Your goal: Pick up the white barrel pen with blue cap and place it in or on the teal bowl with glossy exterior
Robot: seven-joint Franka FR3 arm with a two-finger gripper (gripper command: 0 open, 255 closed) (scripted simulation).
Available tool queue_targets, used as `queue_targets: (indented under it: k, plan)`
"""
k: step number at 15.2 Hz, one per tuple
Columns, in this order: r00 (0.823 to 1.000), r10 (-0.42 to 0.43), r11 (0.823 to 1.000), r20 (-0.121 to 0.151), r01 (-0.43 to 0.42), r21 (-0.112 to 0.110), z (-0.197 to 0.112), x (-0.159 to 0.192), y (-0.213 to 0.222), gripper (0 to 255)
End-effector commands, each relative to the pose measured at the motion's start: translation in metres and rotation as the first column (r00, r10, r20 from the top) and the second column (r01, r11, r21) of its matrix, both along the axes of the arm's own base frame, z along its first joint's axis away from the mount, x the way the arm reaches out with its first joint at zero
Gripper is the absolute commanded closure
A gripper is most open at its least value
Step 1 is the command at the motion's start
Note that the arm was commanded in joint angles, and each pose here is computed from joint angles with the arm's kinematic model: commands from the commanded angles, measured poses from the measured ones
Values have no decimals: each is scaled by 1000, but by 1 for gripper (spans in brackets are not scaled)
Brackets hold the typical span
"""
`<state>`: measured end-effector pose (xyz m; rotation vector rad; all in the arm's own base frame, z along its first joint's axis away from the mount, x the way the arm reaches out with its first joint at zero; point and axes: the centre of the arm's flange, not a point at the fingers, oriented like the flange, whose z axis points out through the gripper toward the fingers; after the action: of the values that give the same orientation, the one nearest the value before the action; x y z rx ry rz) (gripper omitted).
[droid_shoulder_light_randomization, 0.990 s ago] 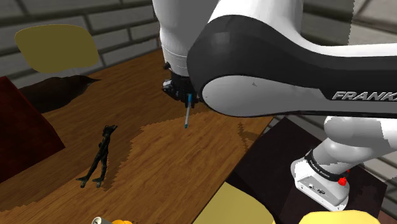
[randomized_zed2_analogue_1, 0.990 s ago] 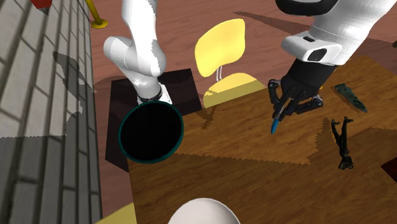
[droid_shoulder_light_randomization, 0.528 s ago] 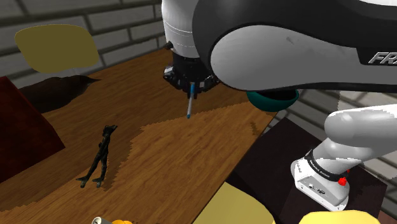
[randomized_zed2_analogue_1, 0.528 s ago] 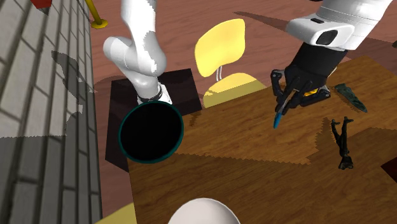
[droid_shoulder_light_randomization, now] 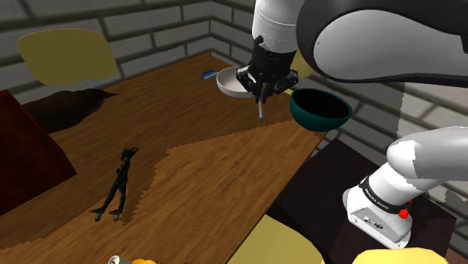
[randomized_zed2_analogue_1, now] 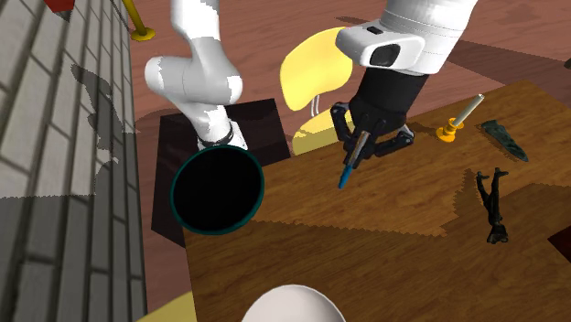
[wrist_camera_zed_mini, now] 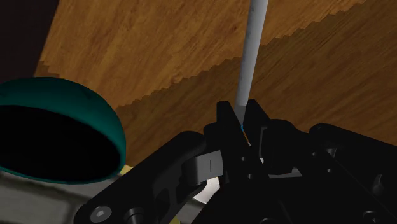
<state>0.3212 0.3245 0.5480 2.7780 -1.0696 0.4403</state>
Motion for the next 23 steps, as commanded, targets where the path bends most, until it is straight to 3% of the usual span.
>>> queue_targets:
  k: [1,19,23]
  plan:
    - [1000,2,1000,-1,-2,3,1,-7,-27,255]
    - [1000,2,1000,-1,-2,3,7,-45,-262,255]
    - [1000,2,1000,-1,-2,3,-14,-45,-262,255]
